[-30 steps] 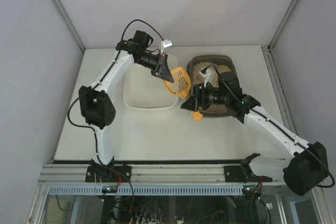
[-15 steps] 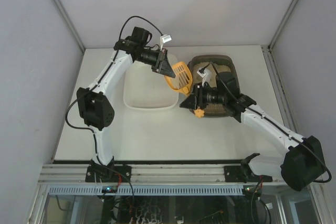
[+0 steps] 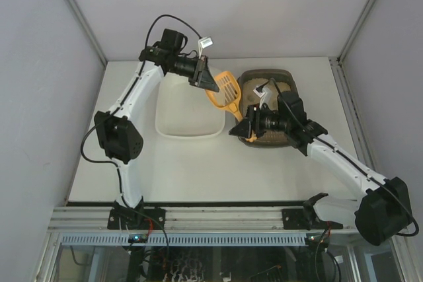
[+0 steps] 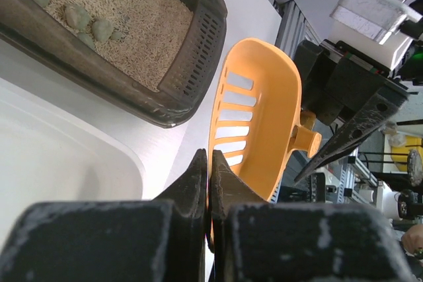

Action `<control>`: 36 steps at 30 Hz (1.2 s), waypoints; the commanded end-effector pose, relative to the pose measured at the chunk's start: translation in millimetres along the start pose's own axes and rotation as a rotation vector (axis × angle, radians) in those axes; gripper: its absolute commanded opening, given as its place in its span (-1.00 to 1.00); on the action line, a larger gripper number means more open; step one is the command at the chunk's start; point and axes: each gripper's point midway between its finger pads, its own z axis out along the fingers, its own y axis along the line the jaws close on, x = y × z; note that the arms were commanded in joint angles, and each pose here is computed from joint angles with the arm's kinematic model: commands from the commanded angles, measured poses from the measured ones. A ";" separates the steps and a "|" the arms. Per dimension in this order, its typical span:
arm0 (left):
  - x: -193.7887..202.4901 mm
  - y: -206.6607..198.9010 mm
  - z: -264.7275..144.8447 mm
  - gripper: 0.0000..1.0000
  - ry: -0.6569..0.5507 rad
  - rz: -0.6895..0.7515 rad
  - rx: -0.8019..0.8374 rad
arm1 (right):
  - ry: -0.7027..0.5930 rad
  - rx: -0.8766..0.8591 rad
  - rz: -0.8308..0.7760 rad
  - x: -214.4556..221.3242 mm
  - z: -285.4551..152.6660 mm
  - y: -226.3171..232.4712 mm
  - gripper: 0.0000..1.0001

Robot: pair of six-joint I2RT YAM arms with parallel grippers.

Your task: Clean the litter box

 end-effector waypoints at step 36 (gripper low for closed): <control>-14.8 -22.0 -11.3 -0.96 -0.049 0.049 0.040 | -0.112 0.002 0.017 -26.1 -9.9 12.4 0.10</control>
